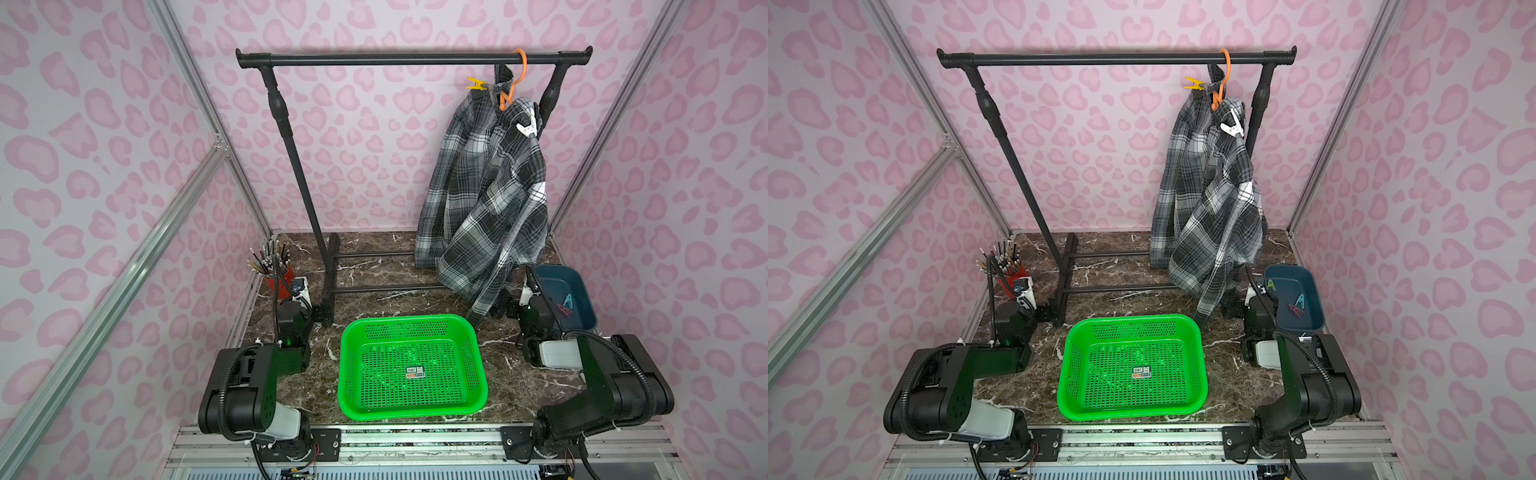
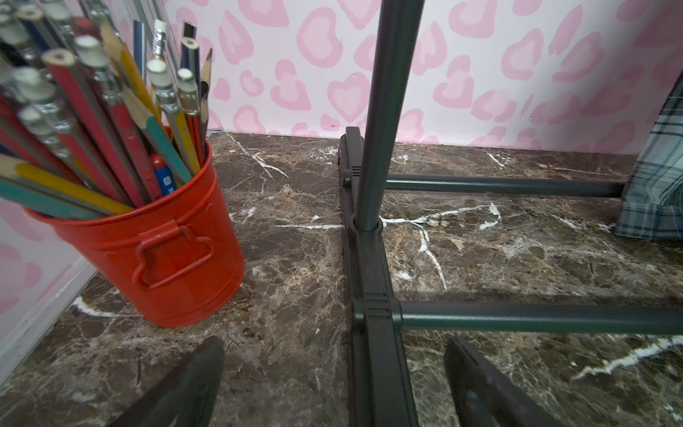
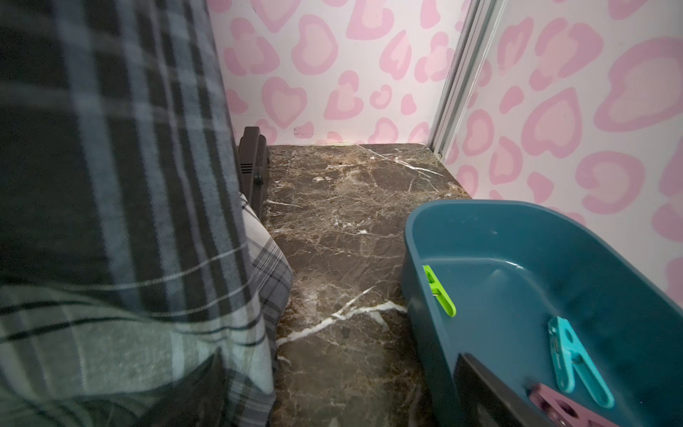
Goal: Remove the clothespins securing long-sleeve shirts to the hanger
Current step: Pick up the hanger from the clothesline.
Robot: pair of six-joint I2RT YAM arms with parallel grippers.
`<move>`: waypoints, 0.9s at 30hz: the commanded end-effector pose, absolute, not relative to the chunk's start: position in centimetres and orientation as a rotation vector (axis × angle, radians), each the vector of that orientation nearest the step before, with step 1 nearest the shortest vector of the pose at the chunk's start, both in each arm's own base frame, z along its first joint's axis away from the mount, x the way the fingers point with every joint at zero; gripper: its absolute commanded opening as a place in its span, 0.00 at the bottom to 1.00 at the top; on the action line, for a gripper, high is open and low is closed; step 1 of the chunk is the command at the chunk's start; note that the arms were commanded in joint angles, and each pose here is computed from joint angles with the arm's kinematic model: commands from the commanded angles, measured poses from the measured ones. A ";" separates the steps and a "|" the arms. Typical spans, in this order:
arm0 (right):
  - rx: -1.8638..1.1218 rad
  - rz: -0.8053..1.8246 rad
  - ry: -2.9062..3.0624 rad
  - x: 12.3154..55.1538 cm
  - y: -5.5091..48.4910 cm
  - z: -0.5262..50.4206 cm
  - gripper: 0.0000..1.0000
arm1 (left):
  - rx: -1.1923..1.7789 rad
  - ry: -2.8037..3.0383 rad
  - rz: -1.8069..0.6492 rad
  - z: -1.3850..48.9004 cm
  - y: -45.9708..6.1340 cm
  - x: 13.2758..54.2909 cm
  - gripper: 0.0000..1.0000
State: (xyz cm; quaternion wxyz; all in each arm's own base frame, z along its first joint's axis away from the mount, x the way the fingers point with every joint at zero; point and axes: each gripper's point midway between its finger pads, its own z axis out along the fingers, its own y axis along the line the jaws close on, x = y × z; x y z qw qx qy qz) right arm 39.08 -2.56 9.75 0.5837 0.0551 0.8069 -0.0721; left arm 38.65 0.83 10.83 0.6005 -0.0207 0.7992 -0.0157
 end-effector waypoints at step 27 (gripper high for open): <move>0.382 -0.087 1.793 37.4 -1.9 20.7 1.00 | -0.161 1.872 -0.008 17.2 2.2 37.6 0.96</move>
